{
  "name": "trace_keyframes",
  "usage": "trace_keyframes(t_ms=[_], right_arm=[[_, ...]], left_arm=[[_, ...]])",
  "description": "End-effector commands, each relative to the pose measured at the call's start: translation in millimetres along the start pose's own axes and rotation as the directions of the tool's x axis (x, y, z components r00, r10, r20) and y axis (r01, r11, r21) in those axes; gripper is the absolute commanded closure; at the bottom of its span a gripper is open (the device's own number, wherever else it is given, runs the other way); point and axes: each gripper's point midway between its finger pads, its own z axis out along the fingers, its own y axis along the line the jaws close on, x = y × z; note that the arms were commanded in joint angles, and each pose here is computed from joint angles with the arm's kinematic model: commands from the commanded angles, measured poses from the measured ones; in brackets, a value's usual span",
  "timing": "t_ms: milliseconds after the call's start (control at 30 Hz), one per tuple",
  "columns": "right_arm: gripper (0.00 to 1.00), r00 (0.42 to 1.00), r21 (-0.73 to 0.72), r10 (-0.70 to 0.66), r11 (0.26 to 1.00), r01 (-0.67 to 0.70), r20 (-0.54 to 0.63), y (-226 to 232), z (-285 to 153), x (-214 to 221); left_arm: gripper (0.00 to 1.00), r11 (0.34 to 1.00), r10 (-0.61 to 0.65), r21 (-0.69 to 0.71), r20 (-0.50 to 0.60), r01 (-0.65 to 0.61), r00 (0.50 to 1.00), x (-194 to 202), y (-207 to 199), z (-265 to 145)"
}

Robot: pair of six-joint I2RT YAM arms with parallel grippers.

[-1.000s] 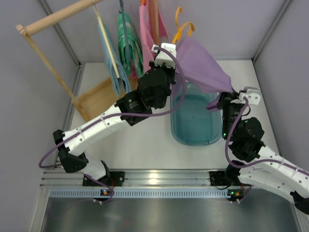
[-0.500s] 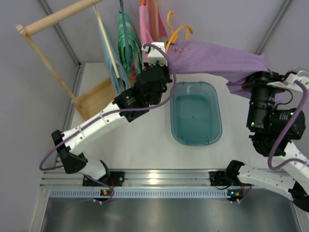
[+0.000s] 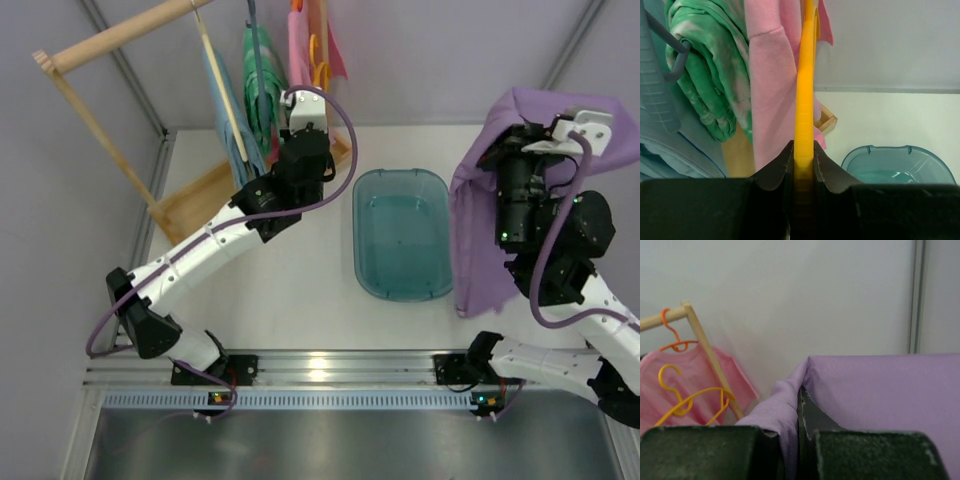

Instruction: Remove the trousers from the hanger

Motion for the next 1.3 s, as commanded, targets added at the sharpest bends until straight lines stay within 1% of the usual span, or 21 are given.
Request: trace_keyframes(t_ms=[0, 133, 400, 433, 533, 633, 700, 800, 833, 900, 933, 1000, 1033, 1167, 1267], right_arm=[[1.0, 0.998, -0.132, 0.052, 0.99, -0.047, 0.03, 24.4, 2.5, -13.9], [1.0, 0.998, -0.156, -0.058, 0.986, 0.052, -0.034, 41.6, 4.9, 29.3], [1.0, 0.986, -0.165, -0.14, 0.978, 0.124, -0.089, 47.1, -3.1, 88.0], [1.0, 0.979, -0.165, -0.171, 0.975, 0.151, -0.112, 48.1, -5.1, 105.5], [1.0, 0.966, -0.17, -0.215, 0.967, 0.19, -0.143, 53.4, -6.9, 134.1], [1.0, 0.962, -0.165, -0.235, 0.963, 0.212, -0.142, 55.4, -6.2, 146.4], [1.0, 0.964, -0.155, -0.231, 0.965, 0.21, -0.133, 54.2, -4.9, 142.7], [1.0, 0.968, -0.138, -0.231, 0.967, 0.216, -0.102, 47.3, -2.6, 121.7], [1.0, 0.973, -0.127, -0.214, 0.971, 0.203, -0.081, 42.6, -1.7, 105.9], [1.0, 0.97, -0.105, -0.235, 0.968, 0.228, -0.065, 33.5, -1.0, 91.2], [1.0, 0.974, -0.092, -0.223, 0.972, 0.218, -0.046, 27.0, -1.3, 75.6], [1.0, 0.974, -0.08, -0.226, 0.971, 0.224, -0.024, 18.9, -2.2, 61.1], [1.0, 0.978, -0.074, -0.206, 0.976, 0.205, -0.003, 13.0, -3.9, 47.7], [1.0, 0.975, -0.13, -0.218, 0.967, 0.22, 0.032, 16.4, -6.7, 35.4], [1.0, 0.958, -0.168, -0.285, 0.943, 0.286, 0.031, 27.4, -5.2, 51.2]], left_arm=[[1.0, 0.998, -0.06, 0.028, 0.047, 0.059, 0.997, -26.7, 8.2, -12.3], [1.0, 0.994, -0.078, 0.083, 0.046, 0.074, 0.996, -31.4, 2.0, -17.6], [1.0, 0.991, -0.077, 0.115, 0.04, 0.072, 0.996, -29.1, 2.2, -23.0], [1.0, 0.991, -0.077, 0.116, 0.04, 0.072, 0.996, -28.9, 2.6, -23.6], [1.0, 0.99, -0.081, 0.123, 0.039, 0.076, 0.996, -29.0, 3.0, -25.1], [1.0, 0.988, -0.087, 0.128, 0.042, 0.081, 0.995, -31.4, 4.4, -27.6], [1.0, 0.988, -0.088, 0.129, 0.044, 0.082, 0.995, -32.1, 5.3, -28.4], [1.0, 0.987, -0.09, 0.135, 0.045, 0.083, 0.995, -33.3, 5.6, -30.0], [1.0, 0.986, -0.093, 0.14, 0.047, 0.086, 0.995, -34.5, 4.7, -30.2], [1.0, 0.986, -0.094, 0.146, 0.045, 0.086, 0.995, -34.6, 3.4, -30.3], [1.0, 0.984, -0.097, 0.151, 0.047, 0.089, 0.994, -36.0, 2.9, -30.9], [1.0, 0.984, -0.097, 0.156, 0.045, 0.089, 0.994, -35.7, 1.8, -30.8], [1.0, 0.983, -0.098, 0.157, 0.045, 0.09, 0.994, -36.3, 1.9, -31.2], [1.0, 0.982, -0.103, 0.166, 0.045, 0.095, 0.994, -37.2, 1.4, -32.5], [1.0, 0.98, -0.106, 0.173, 0.043, 0.097, 0.993, -37.2, 0.6, -33.4]])
